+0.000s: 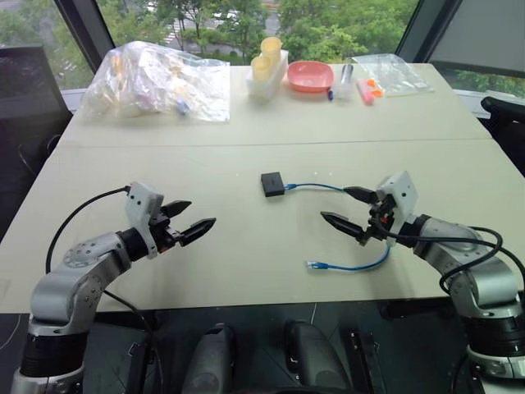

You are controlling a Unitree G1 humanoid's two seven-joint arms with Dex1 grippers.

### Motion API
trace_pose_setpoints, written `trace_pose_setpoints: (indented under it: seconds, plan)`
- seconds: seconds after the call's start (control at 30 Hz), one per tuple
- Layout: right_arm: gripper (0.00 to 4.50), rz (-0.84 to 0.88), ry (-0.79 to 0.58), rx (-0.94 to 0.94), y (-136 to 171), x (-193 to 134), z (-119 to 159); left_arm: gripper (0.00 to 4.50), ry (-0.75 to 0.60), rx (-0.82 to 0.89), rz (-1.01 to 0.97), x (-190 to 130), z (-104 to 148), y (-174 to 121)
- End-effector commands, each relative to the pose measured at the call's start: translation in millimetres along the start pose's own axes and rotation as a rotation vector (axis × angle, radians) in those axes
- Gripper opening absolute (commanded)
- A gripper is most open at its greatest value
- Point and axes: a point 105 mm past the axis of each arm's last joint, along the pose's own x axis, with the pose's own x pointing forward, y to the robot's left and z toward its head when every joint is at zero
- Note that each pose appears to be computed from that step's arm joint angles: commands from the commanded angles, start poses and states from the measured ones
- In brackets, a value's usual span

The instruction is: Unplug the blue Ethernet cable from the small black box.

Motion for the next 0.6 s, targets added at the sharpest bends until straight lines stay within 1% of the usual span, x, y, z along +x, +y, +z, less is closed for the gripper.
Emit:
trace_pose_setpoints:
  seconds: [0.03, 0.07, 0.23, 0.6]
  plan:
    - [4.50, 0.000, -0.035, -0.042, 1, -1, 11, 4.48, -0.056, 0.019, -0.005, 0, 15, 0]
    - [4.50, -0.002, -0.037, -0.042, 1, -1, 11, 4.48, -0.070, 0.011, 0.001, 0, 18, 2]
    - [4.50, -0.008, -0.040, -0.043, 0, -2, 11, 4.48, -0.037, 0.036, -0.010, 0, 16, 4]
    - [4.50, -0.017, -0.042, -0.059, -4, -1, 13, 4.48, -0.029, 0.063, -0.007, 3, 18, 11]
